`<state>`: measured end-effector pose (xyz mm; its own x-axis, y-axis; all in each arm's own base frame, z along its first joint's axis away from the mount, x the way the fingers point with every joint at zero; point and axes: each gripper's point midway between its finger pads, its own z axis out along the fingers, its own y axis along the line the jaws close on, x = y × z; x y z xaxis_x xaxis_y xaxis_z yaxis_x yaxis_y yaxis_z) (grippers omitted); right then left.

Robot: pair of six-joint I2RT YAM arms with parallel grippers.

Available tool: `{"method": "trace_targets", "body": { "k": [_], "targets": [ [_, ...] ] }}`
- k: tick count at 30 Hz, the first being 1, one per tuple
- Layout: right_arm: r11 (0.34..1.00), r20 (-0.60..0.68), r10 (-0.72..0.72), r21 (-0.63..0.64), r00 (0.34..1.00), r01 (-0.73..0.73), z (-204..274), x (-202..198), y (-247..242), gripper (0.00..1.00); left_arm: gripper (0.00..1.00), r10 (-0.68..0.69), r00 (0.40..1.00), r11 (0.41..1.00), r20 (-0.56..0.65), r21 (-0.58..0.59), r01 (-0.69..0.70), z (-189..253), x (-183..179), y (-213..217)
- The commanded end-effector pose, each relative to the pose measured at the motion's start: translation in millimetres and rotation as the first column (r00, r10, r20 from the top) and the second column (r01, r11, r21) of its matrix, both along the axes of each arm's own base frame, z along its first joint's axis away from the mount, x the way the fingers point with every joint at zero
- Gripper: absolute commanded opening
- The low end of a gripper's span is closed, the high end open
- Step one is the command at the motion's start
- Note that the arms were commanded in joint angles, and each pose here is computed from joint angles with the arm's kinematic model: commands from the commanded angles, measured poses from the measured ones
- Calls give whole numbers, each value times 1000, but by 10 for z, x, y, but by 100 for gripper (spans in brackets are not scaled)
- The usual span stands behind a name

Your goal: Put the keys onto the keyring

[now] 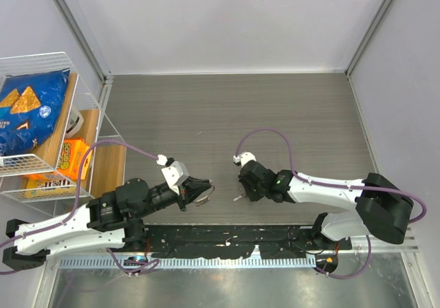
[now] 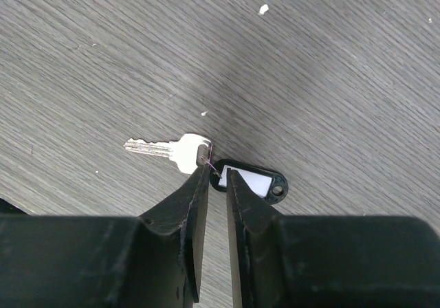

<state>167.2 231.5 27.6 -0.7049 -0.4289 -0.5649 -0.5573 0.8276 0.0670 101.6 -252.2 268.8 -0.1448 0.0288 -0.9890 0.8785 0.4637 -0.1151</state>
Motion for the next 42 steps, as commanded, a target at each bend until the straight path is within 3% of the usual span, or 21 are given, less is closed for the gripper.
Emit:
{"method": "trace_targets", "body": {
  "k": [1,8,13,19,32,39,42],
  "targets": [
    [999,32,-14,39,999,13,114,92,126,23,0,10,1000,997,20,-75,-8,255,12,14],
    [999,20,3,45,1000,-4,96,80,168,22,0,11,1000,997,20,-75,-10,255,14,18],
    [998,22,5,54,1000,-6,115,78,179,7,0,16,1000,997,19,-72,-15,237,19,29],
    [996,51,13,90,999,-18,246,73,202,6,0,16,1000,997,19,-77,-15,244,16,32],
    [954,245,131,233,961,-189,1288,-157,211,6,0,-14,1000,996,20,-83,16,323,-23,-25],
    [912,309,268,222,912,-344,1736,-401,113,6,0,-47,998,997,33,-66,49,392,-52,-103],
    [860,333,341,268,879,-434,1990,-570,168,6,0,-54,998,997,45,-54,57,405,-46,-135]
  ]
}}
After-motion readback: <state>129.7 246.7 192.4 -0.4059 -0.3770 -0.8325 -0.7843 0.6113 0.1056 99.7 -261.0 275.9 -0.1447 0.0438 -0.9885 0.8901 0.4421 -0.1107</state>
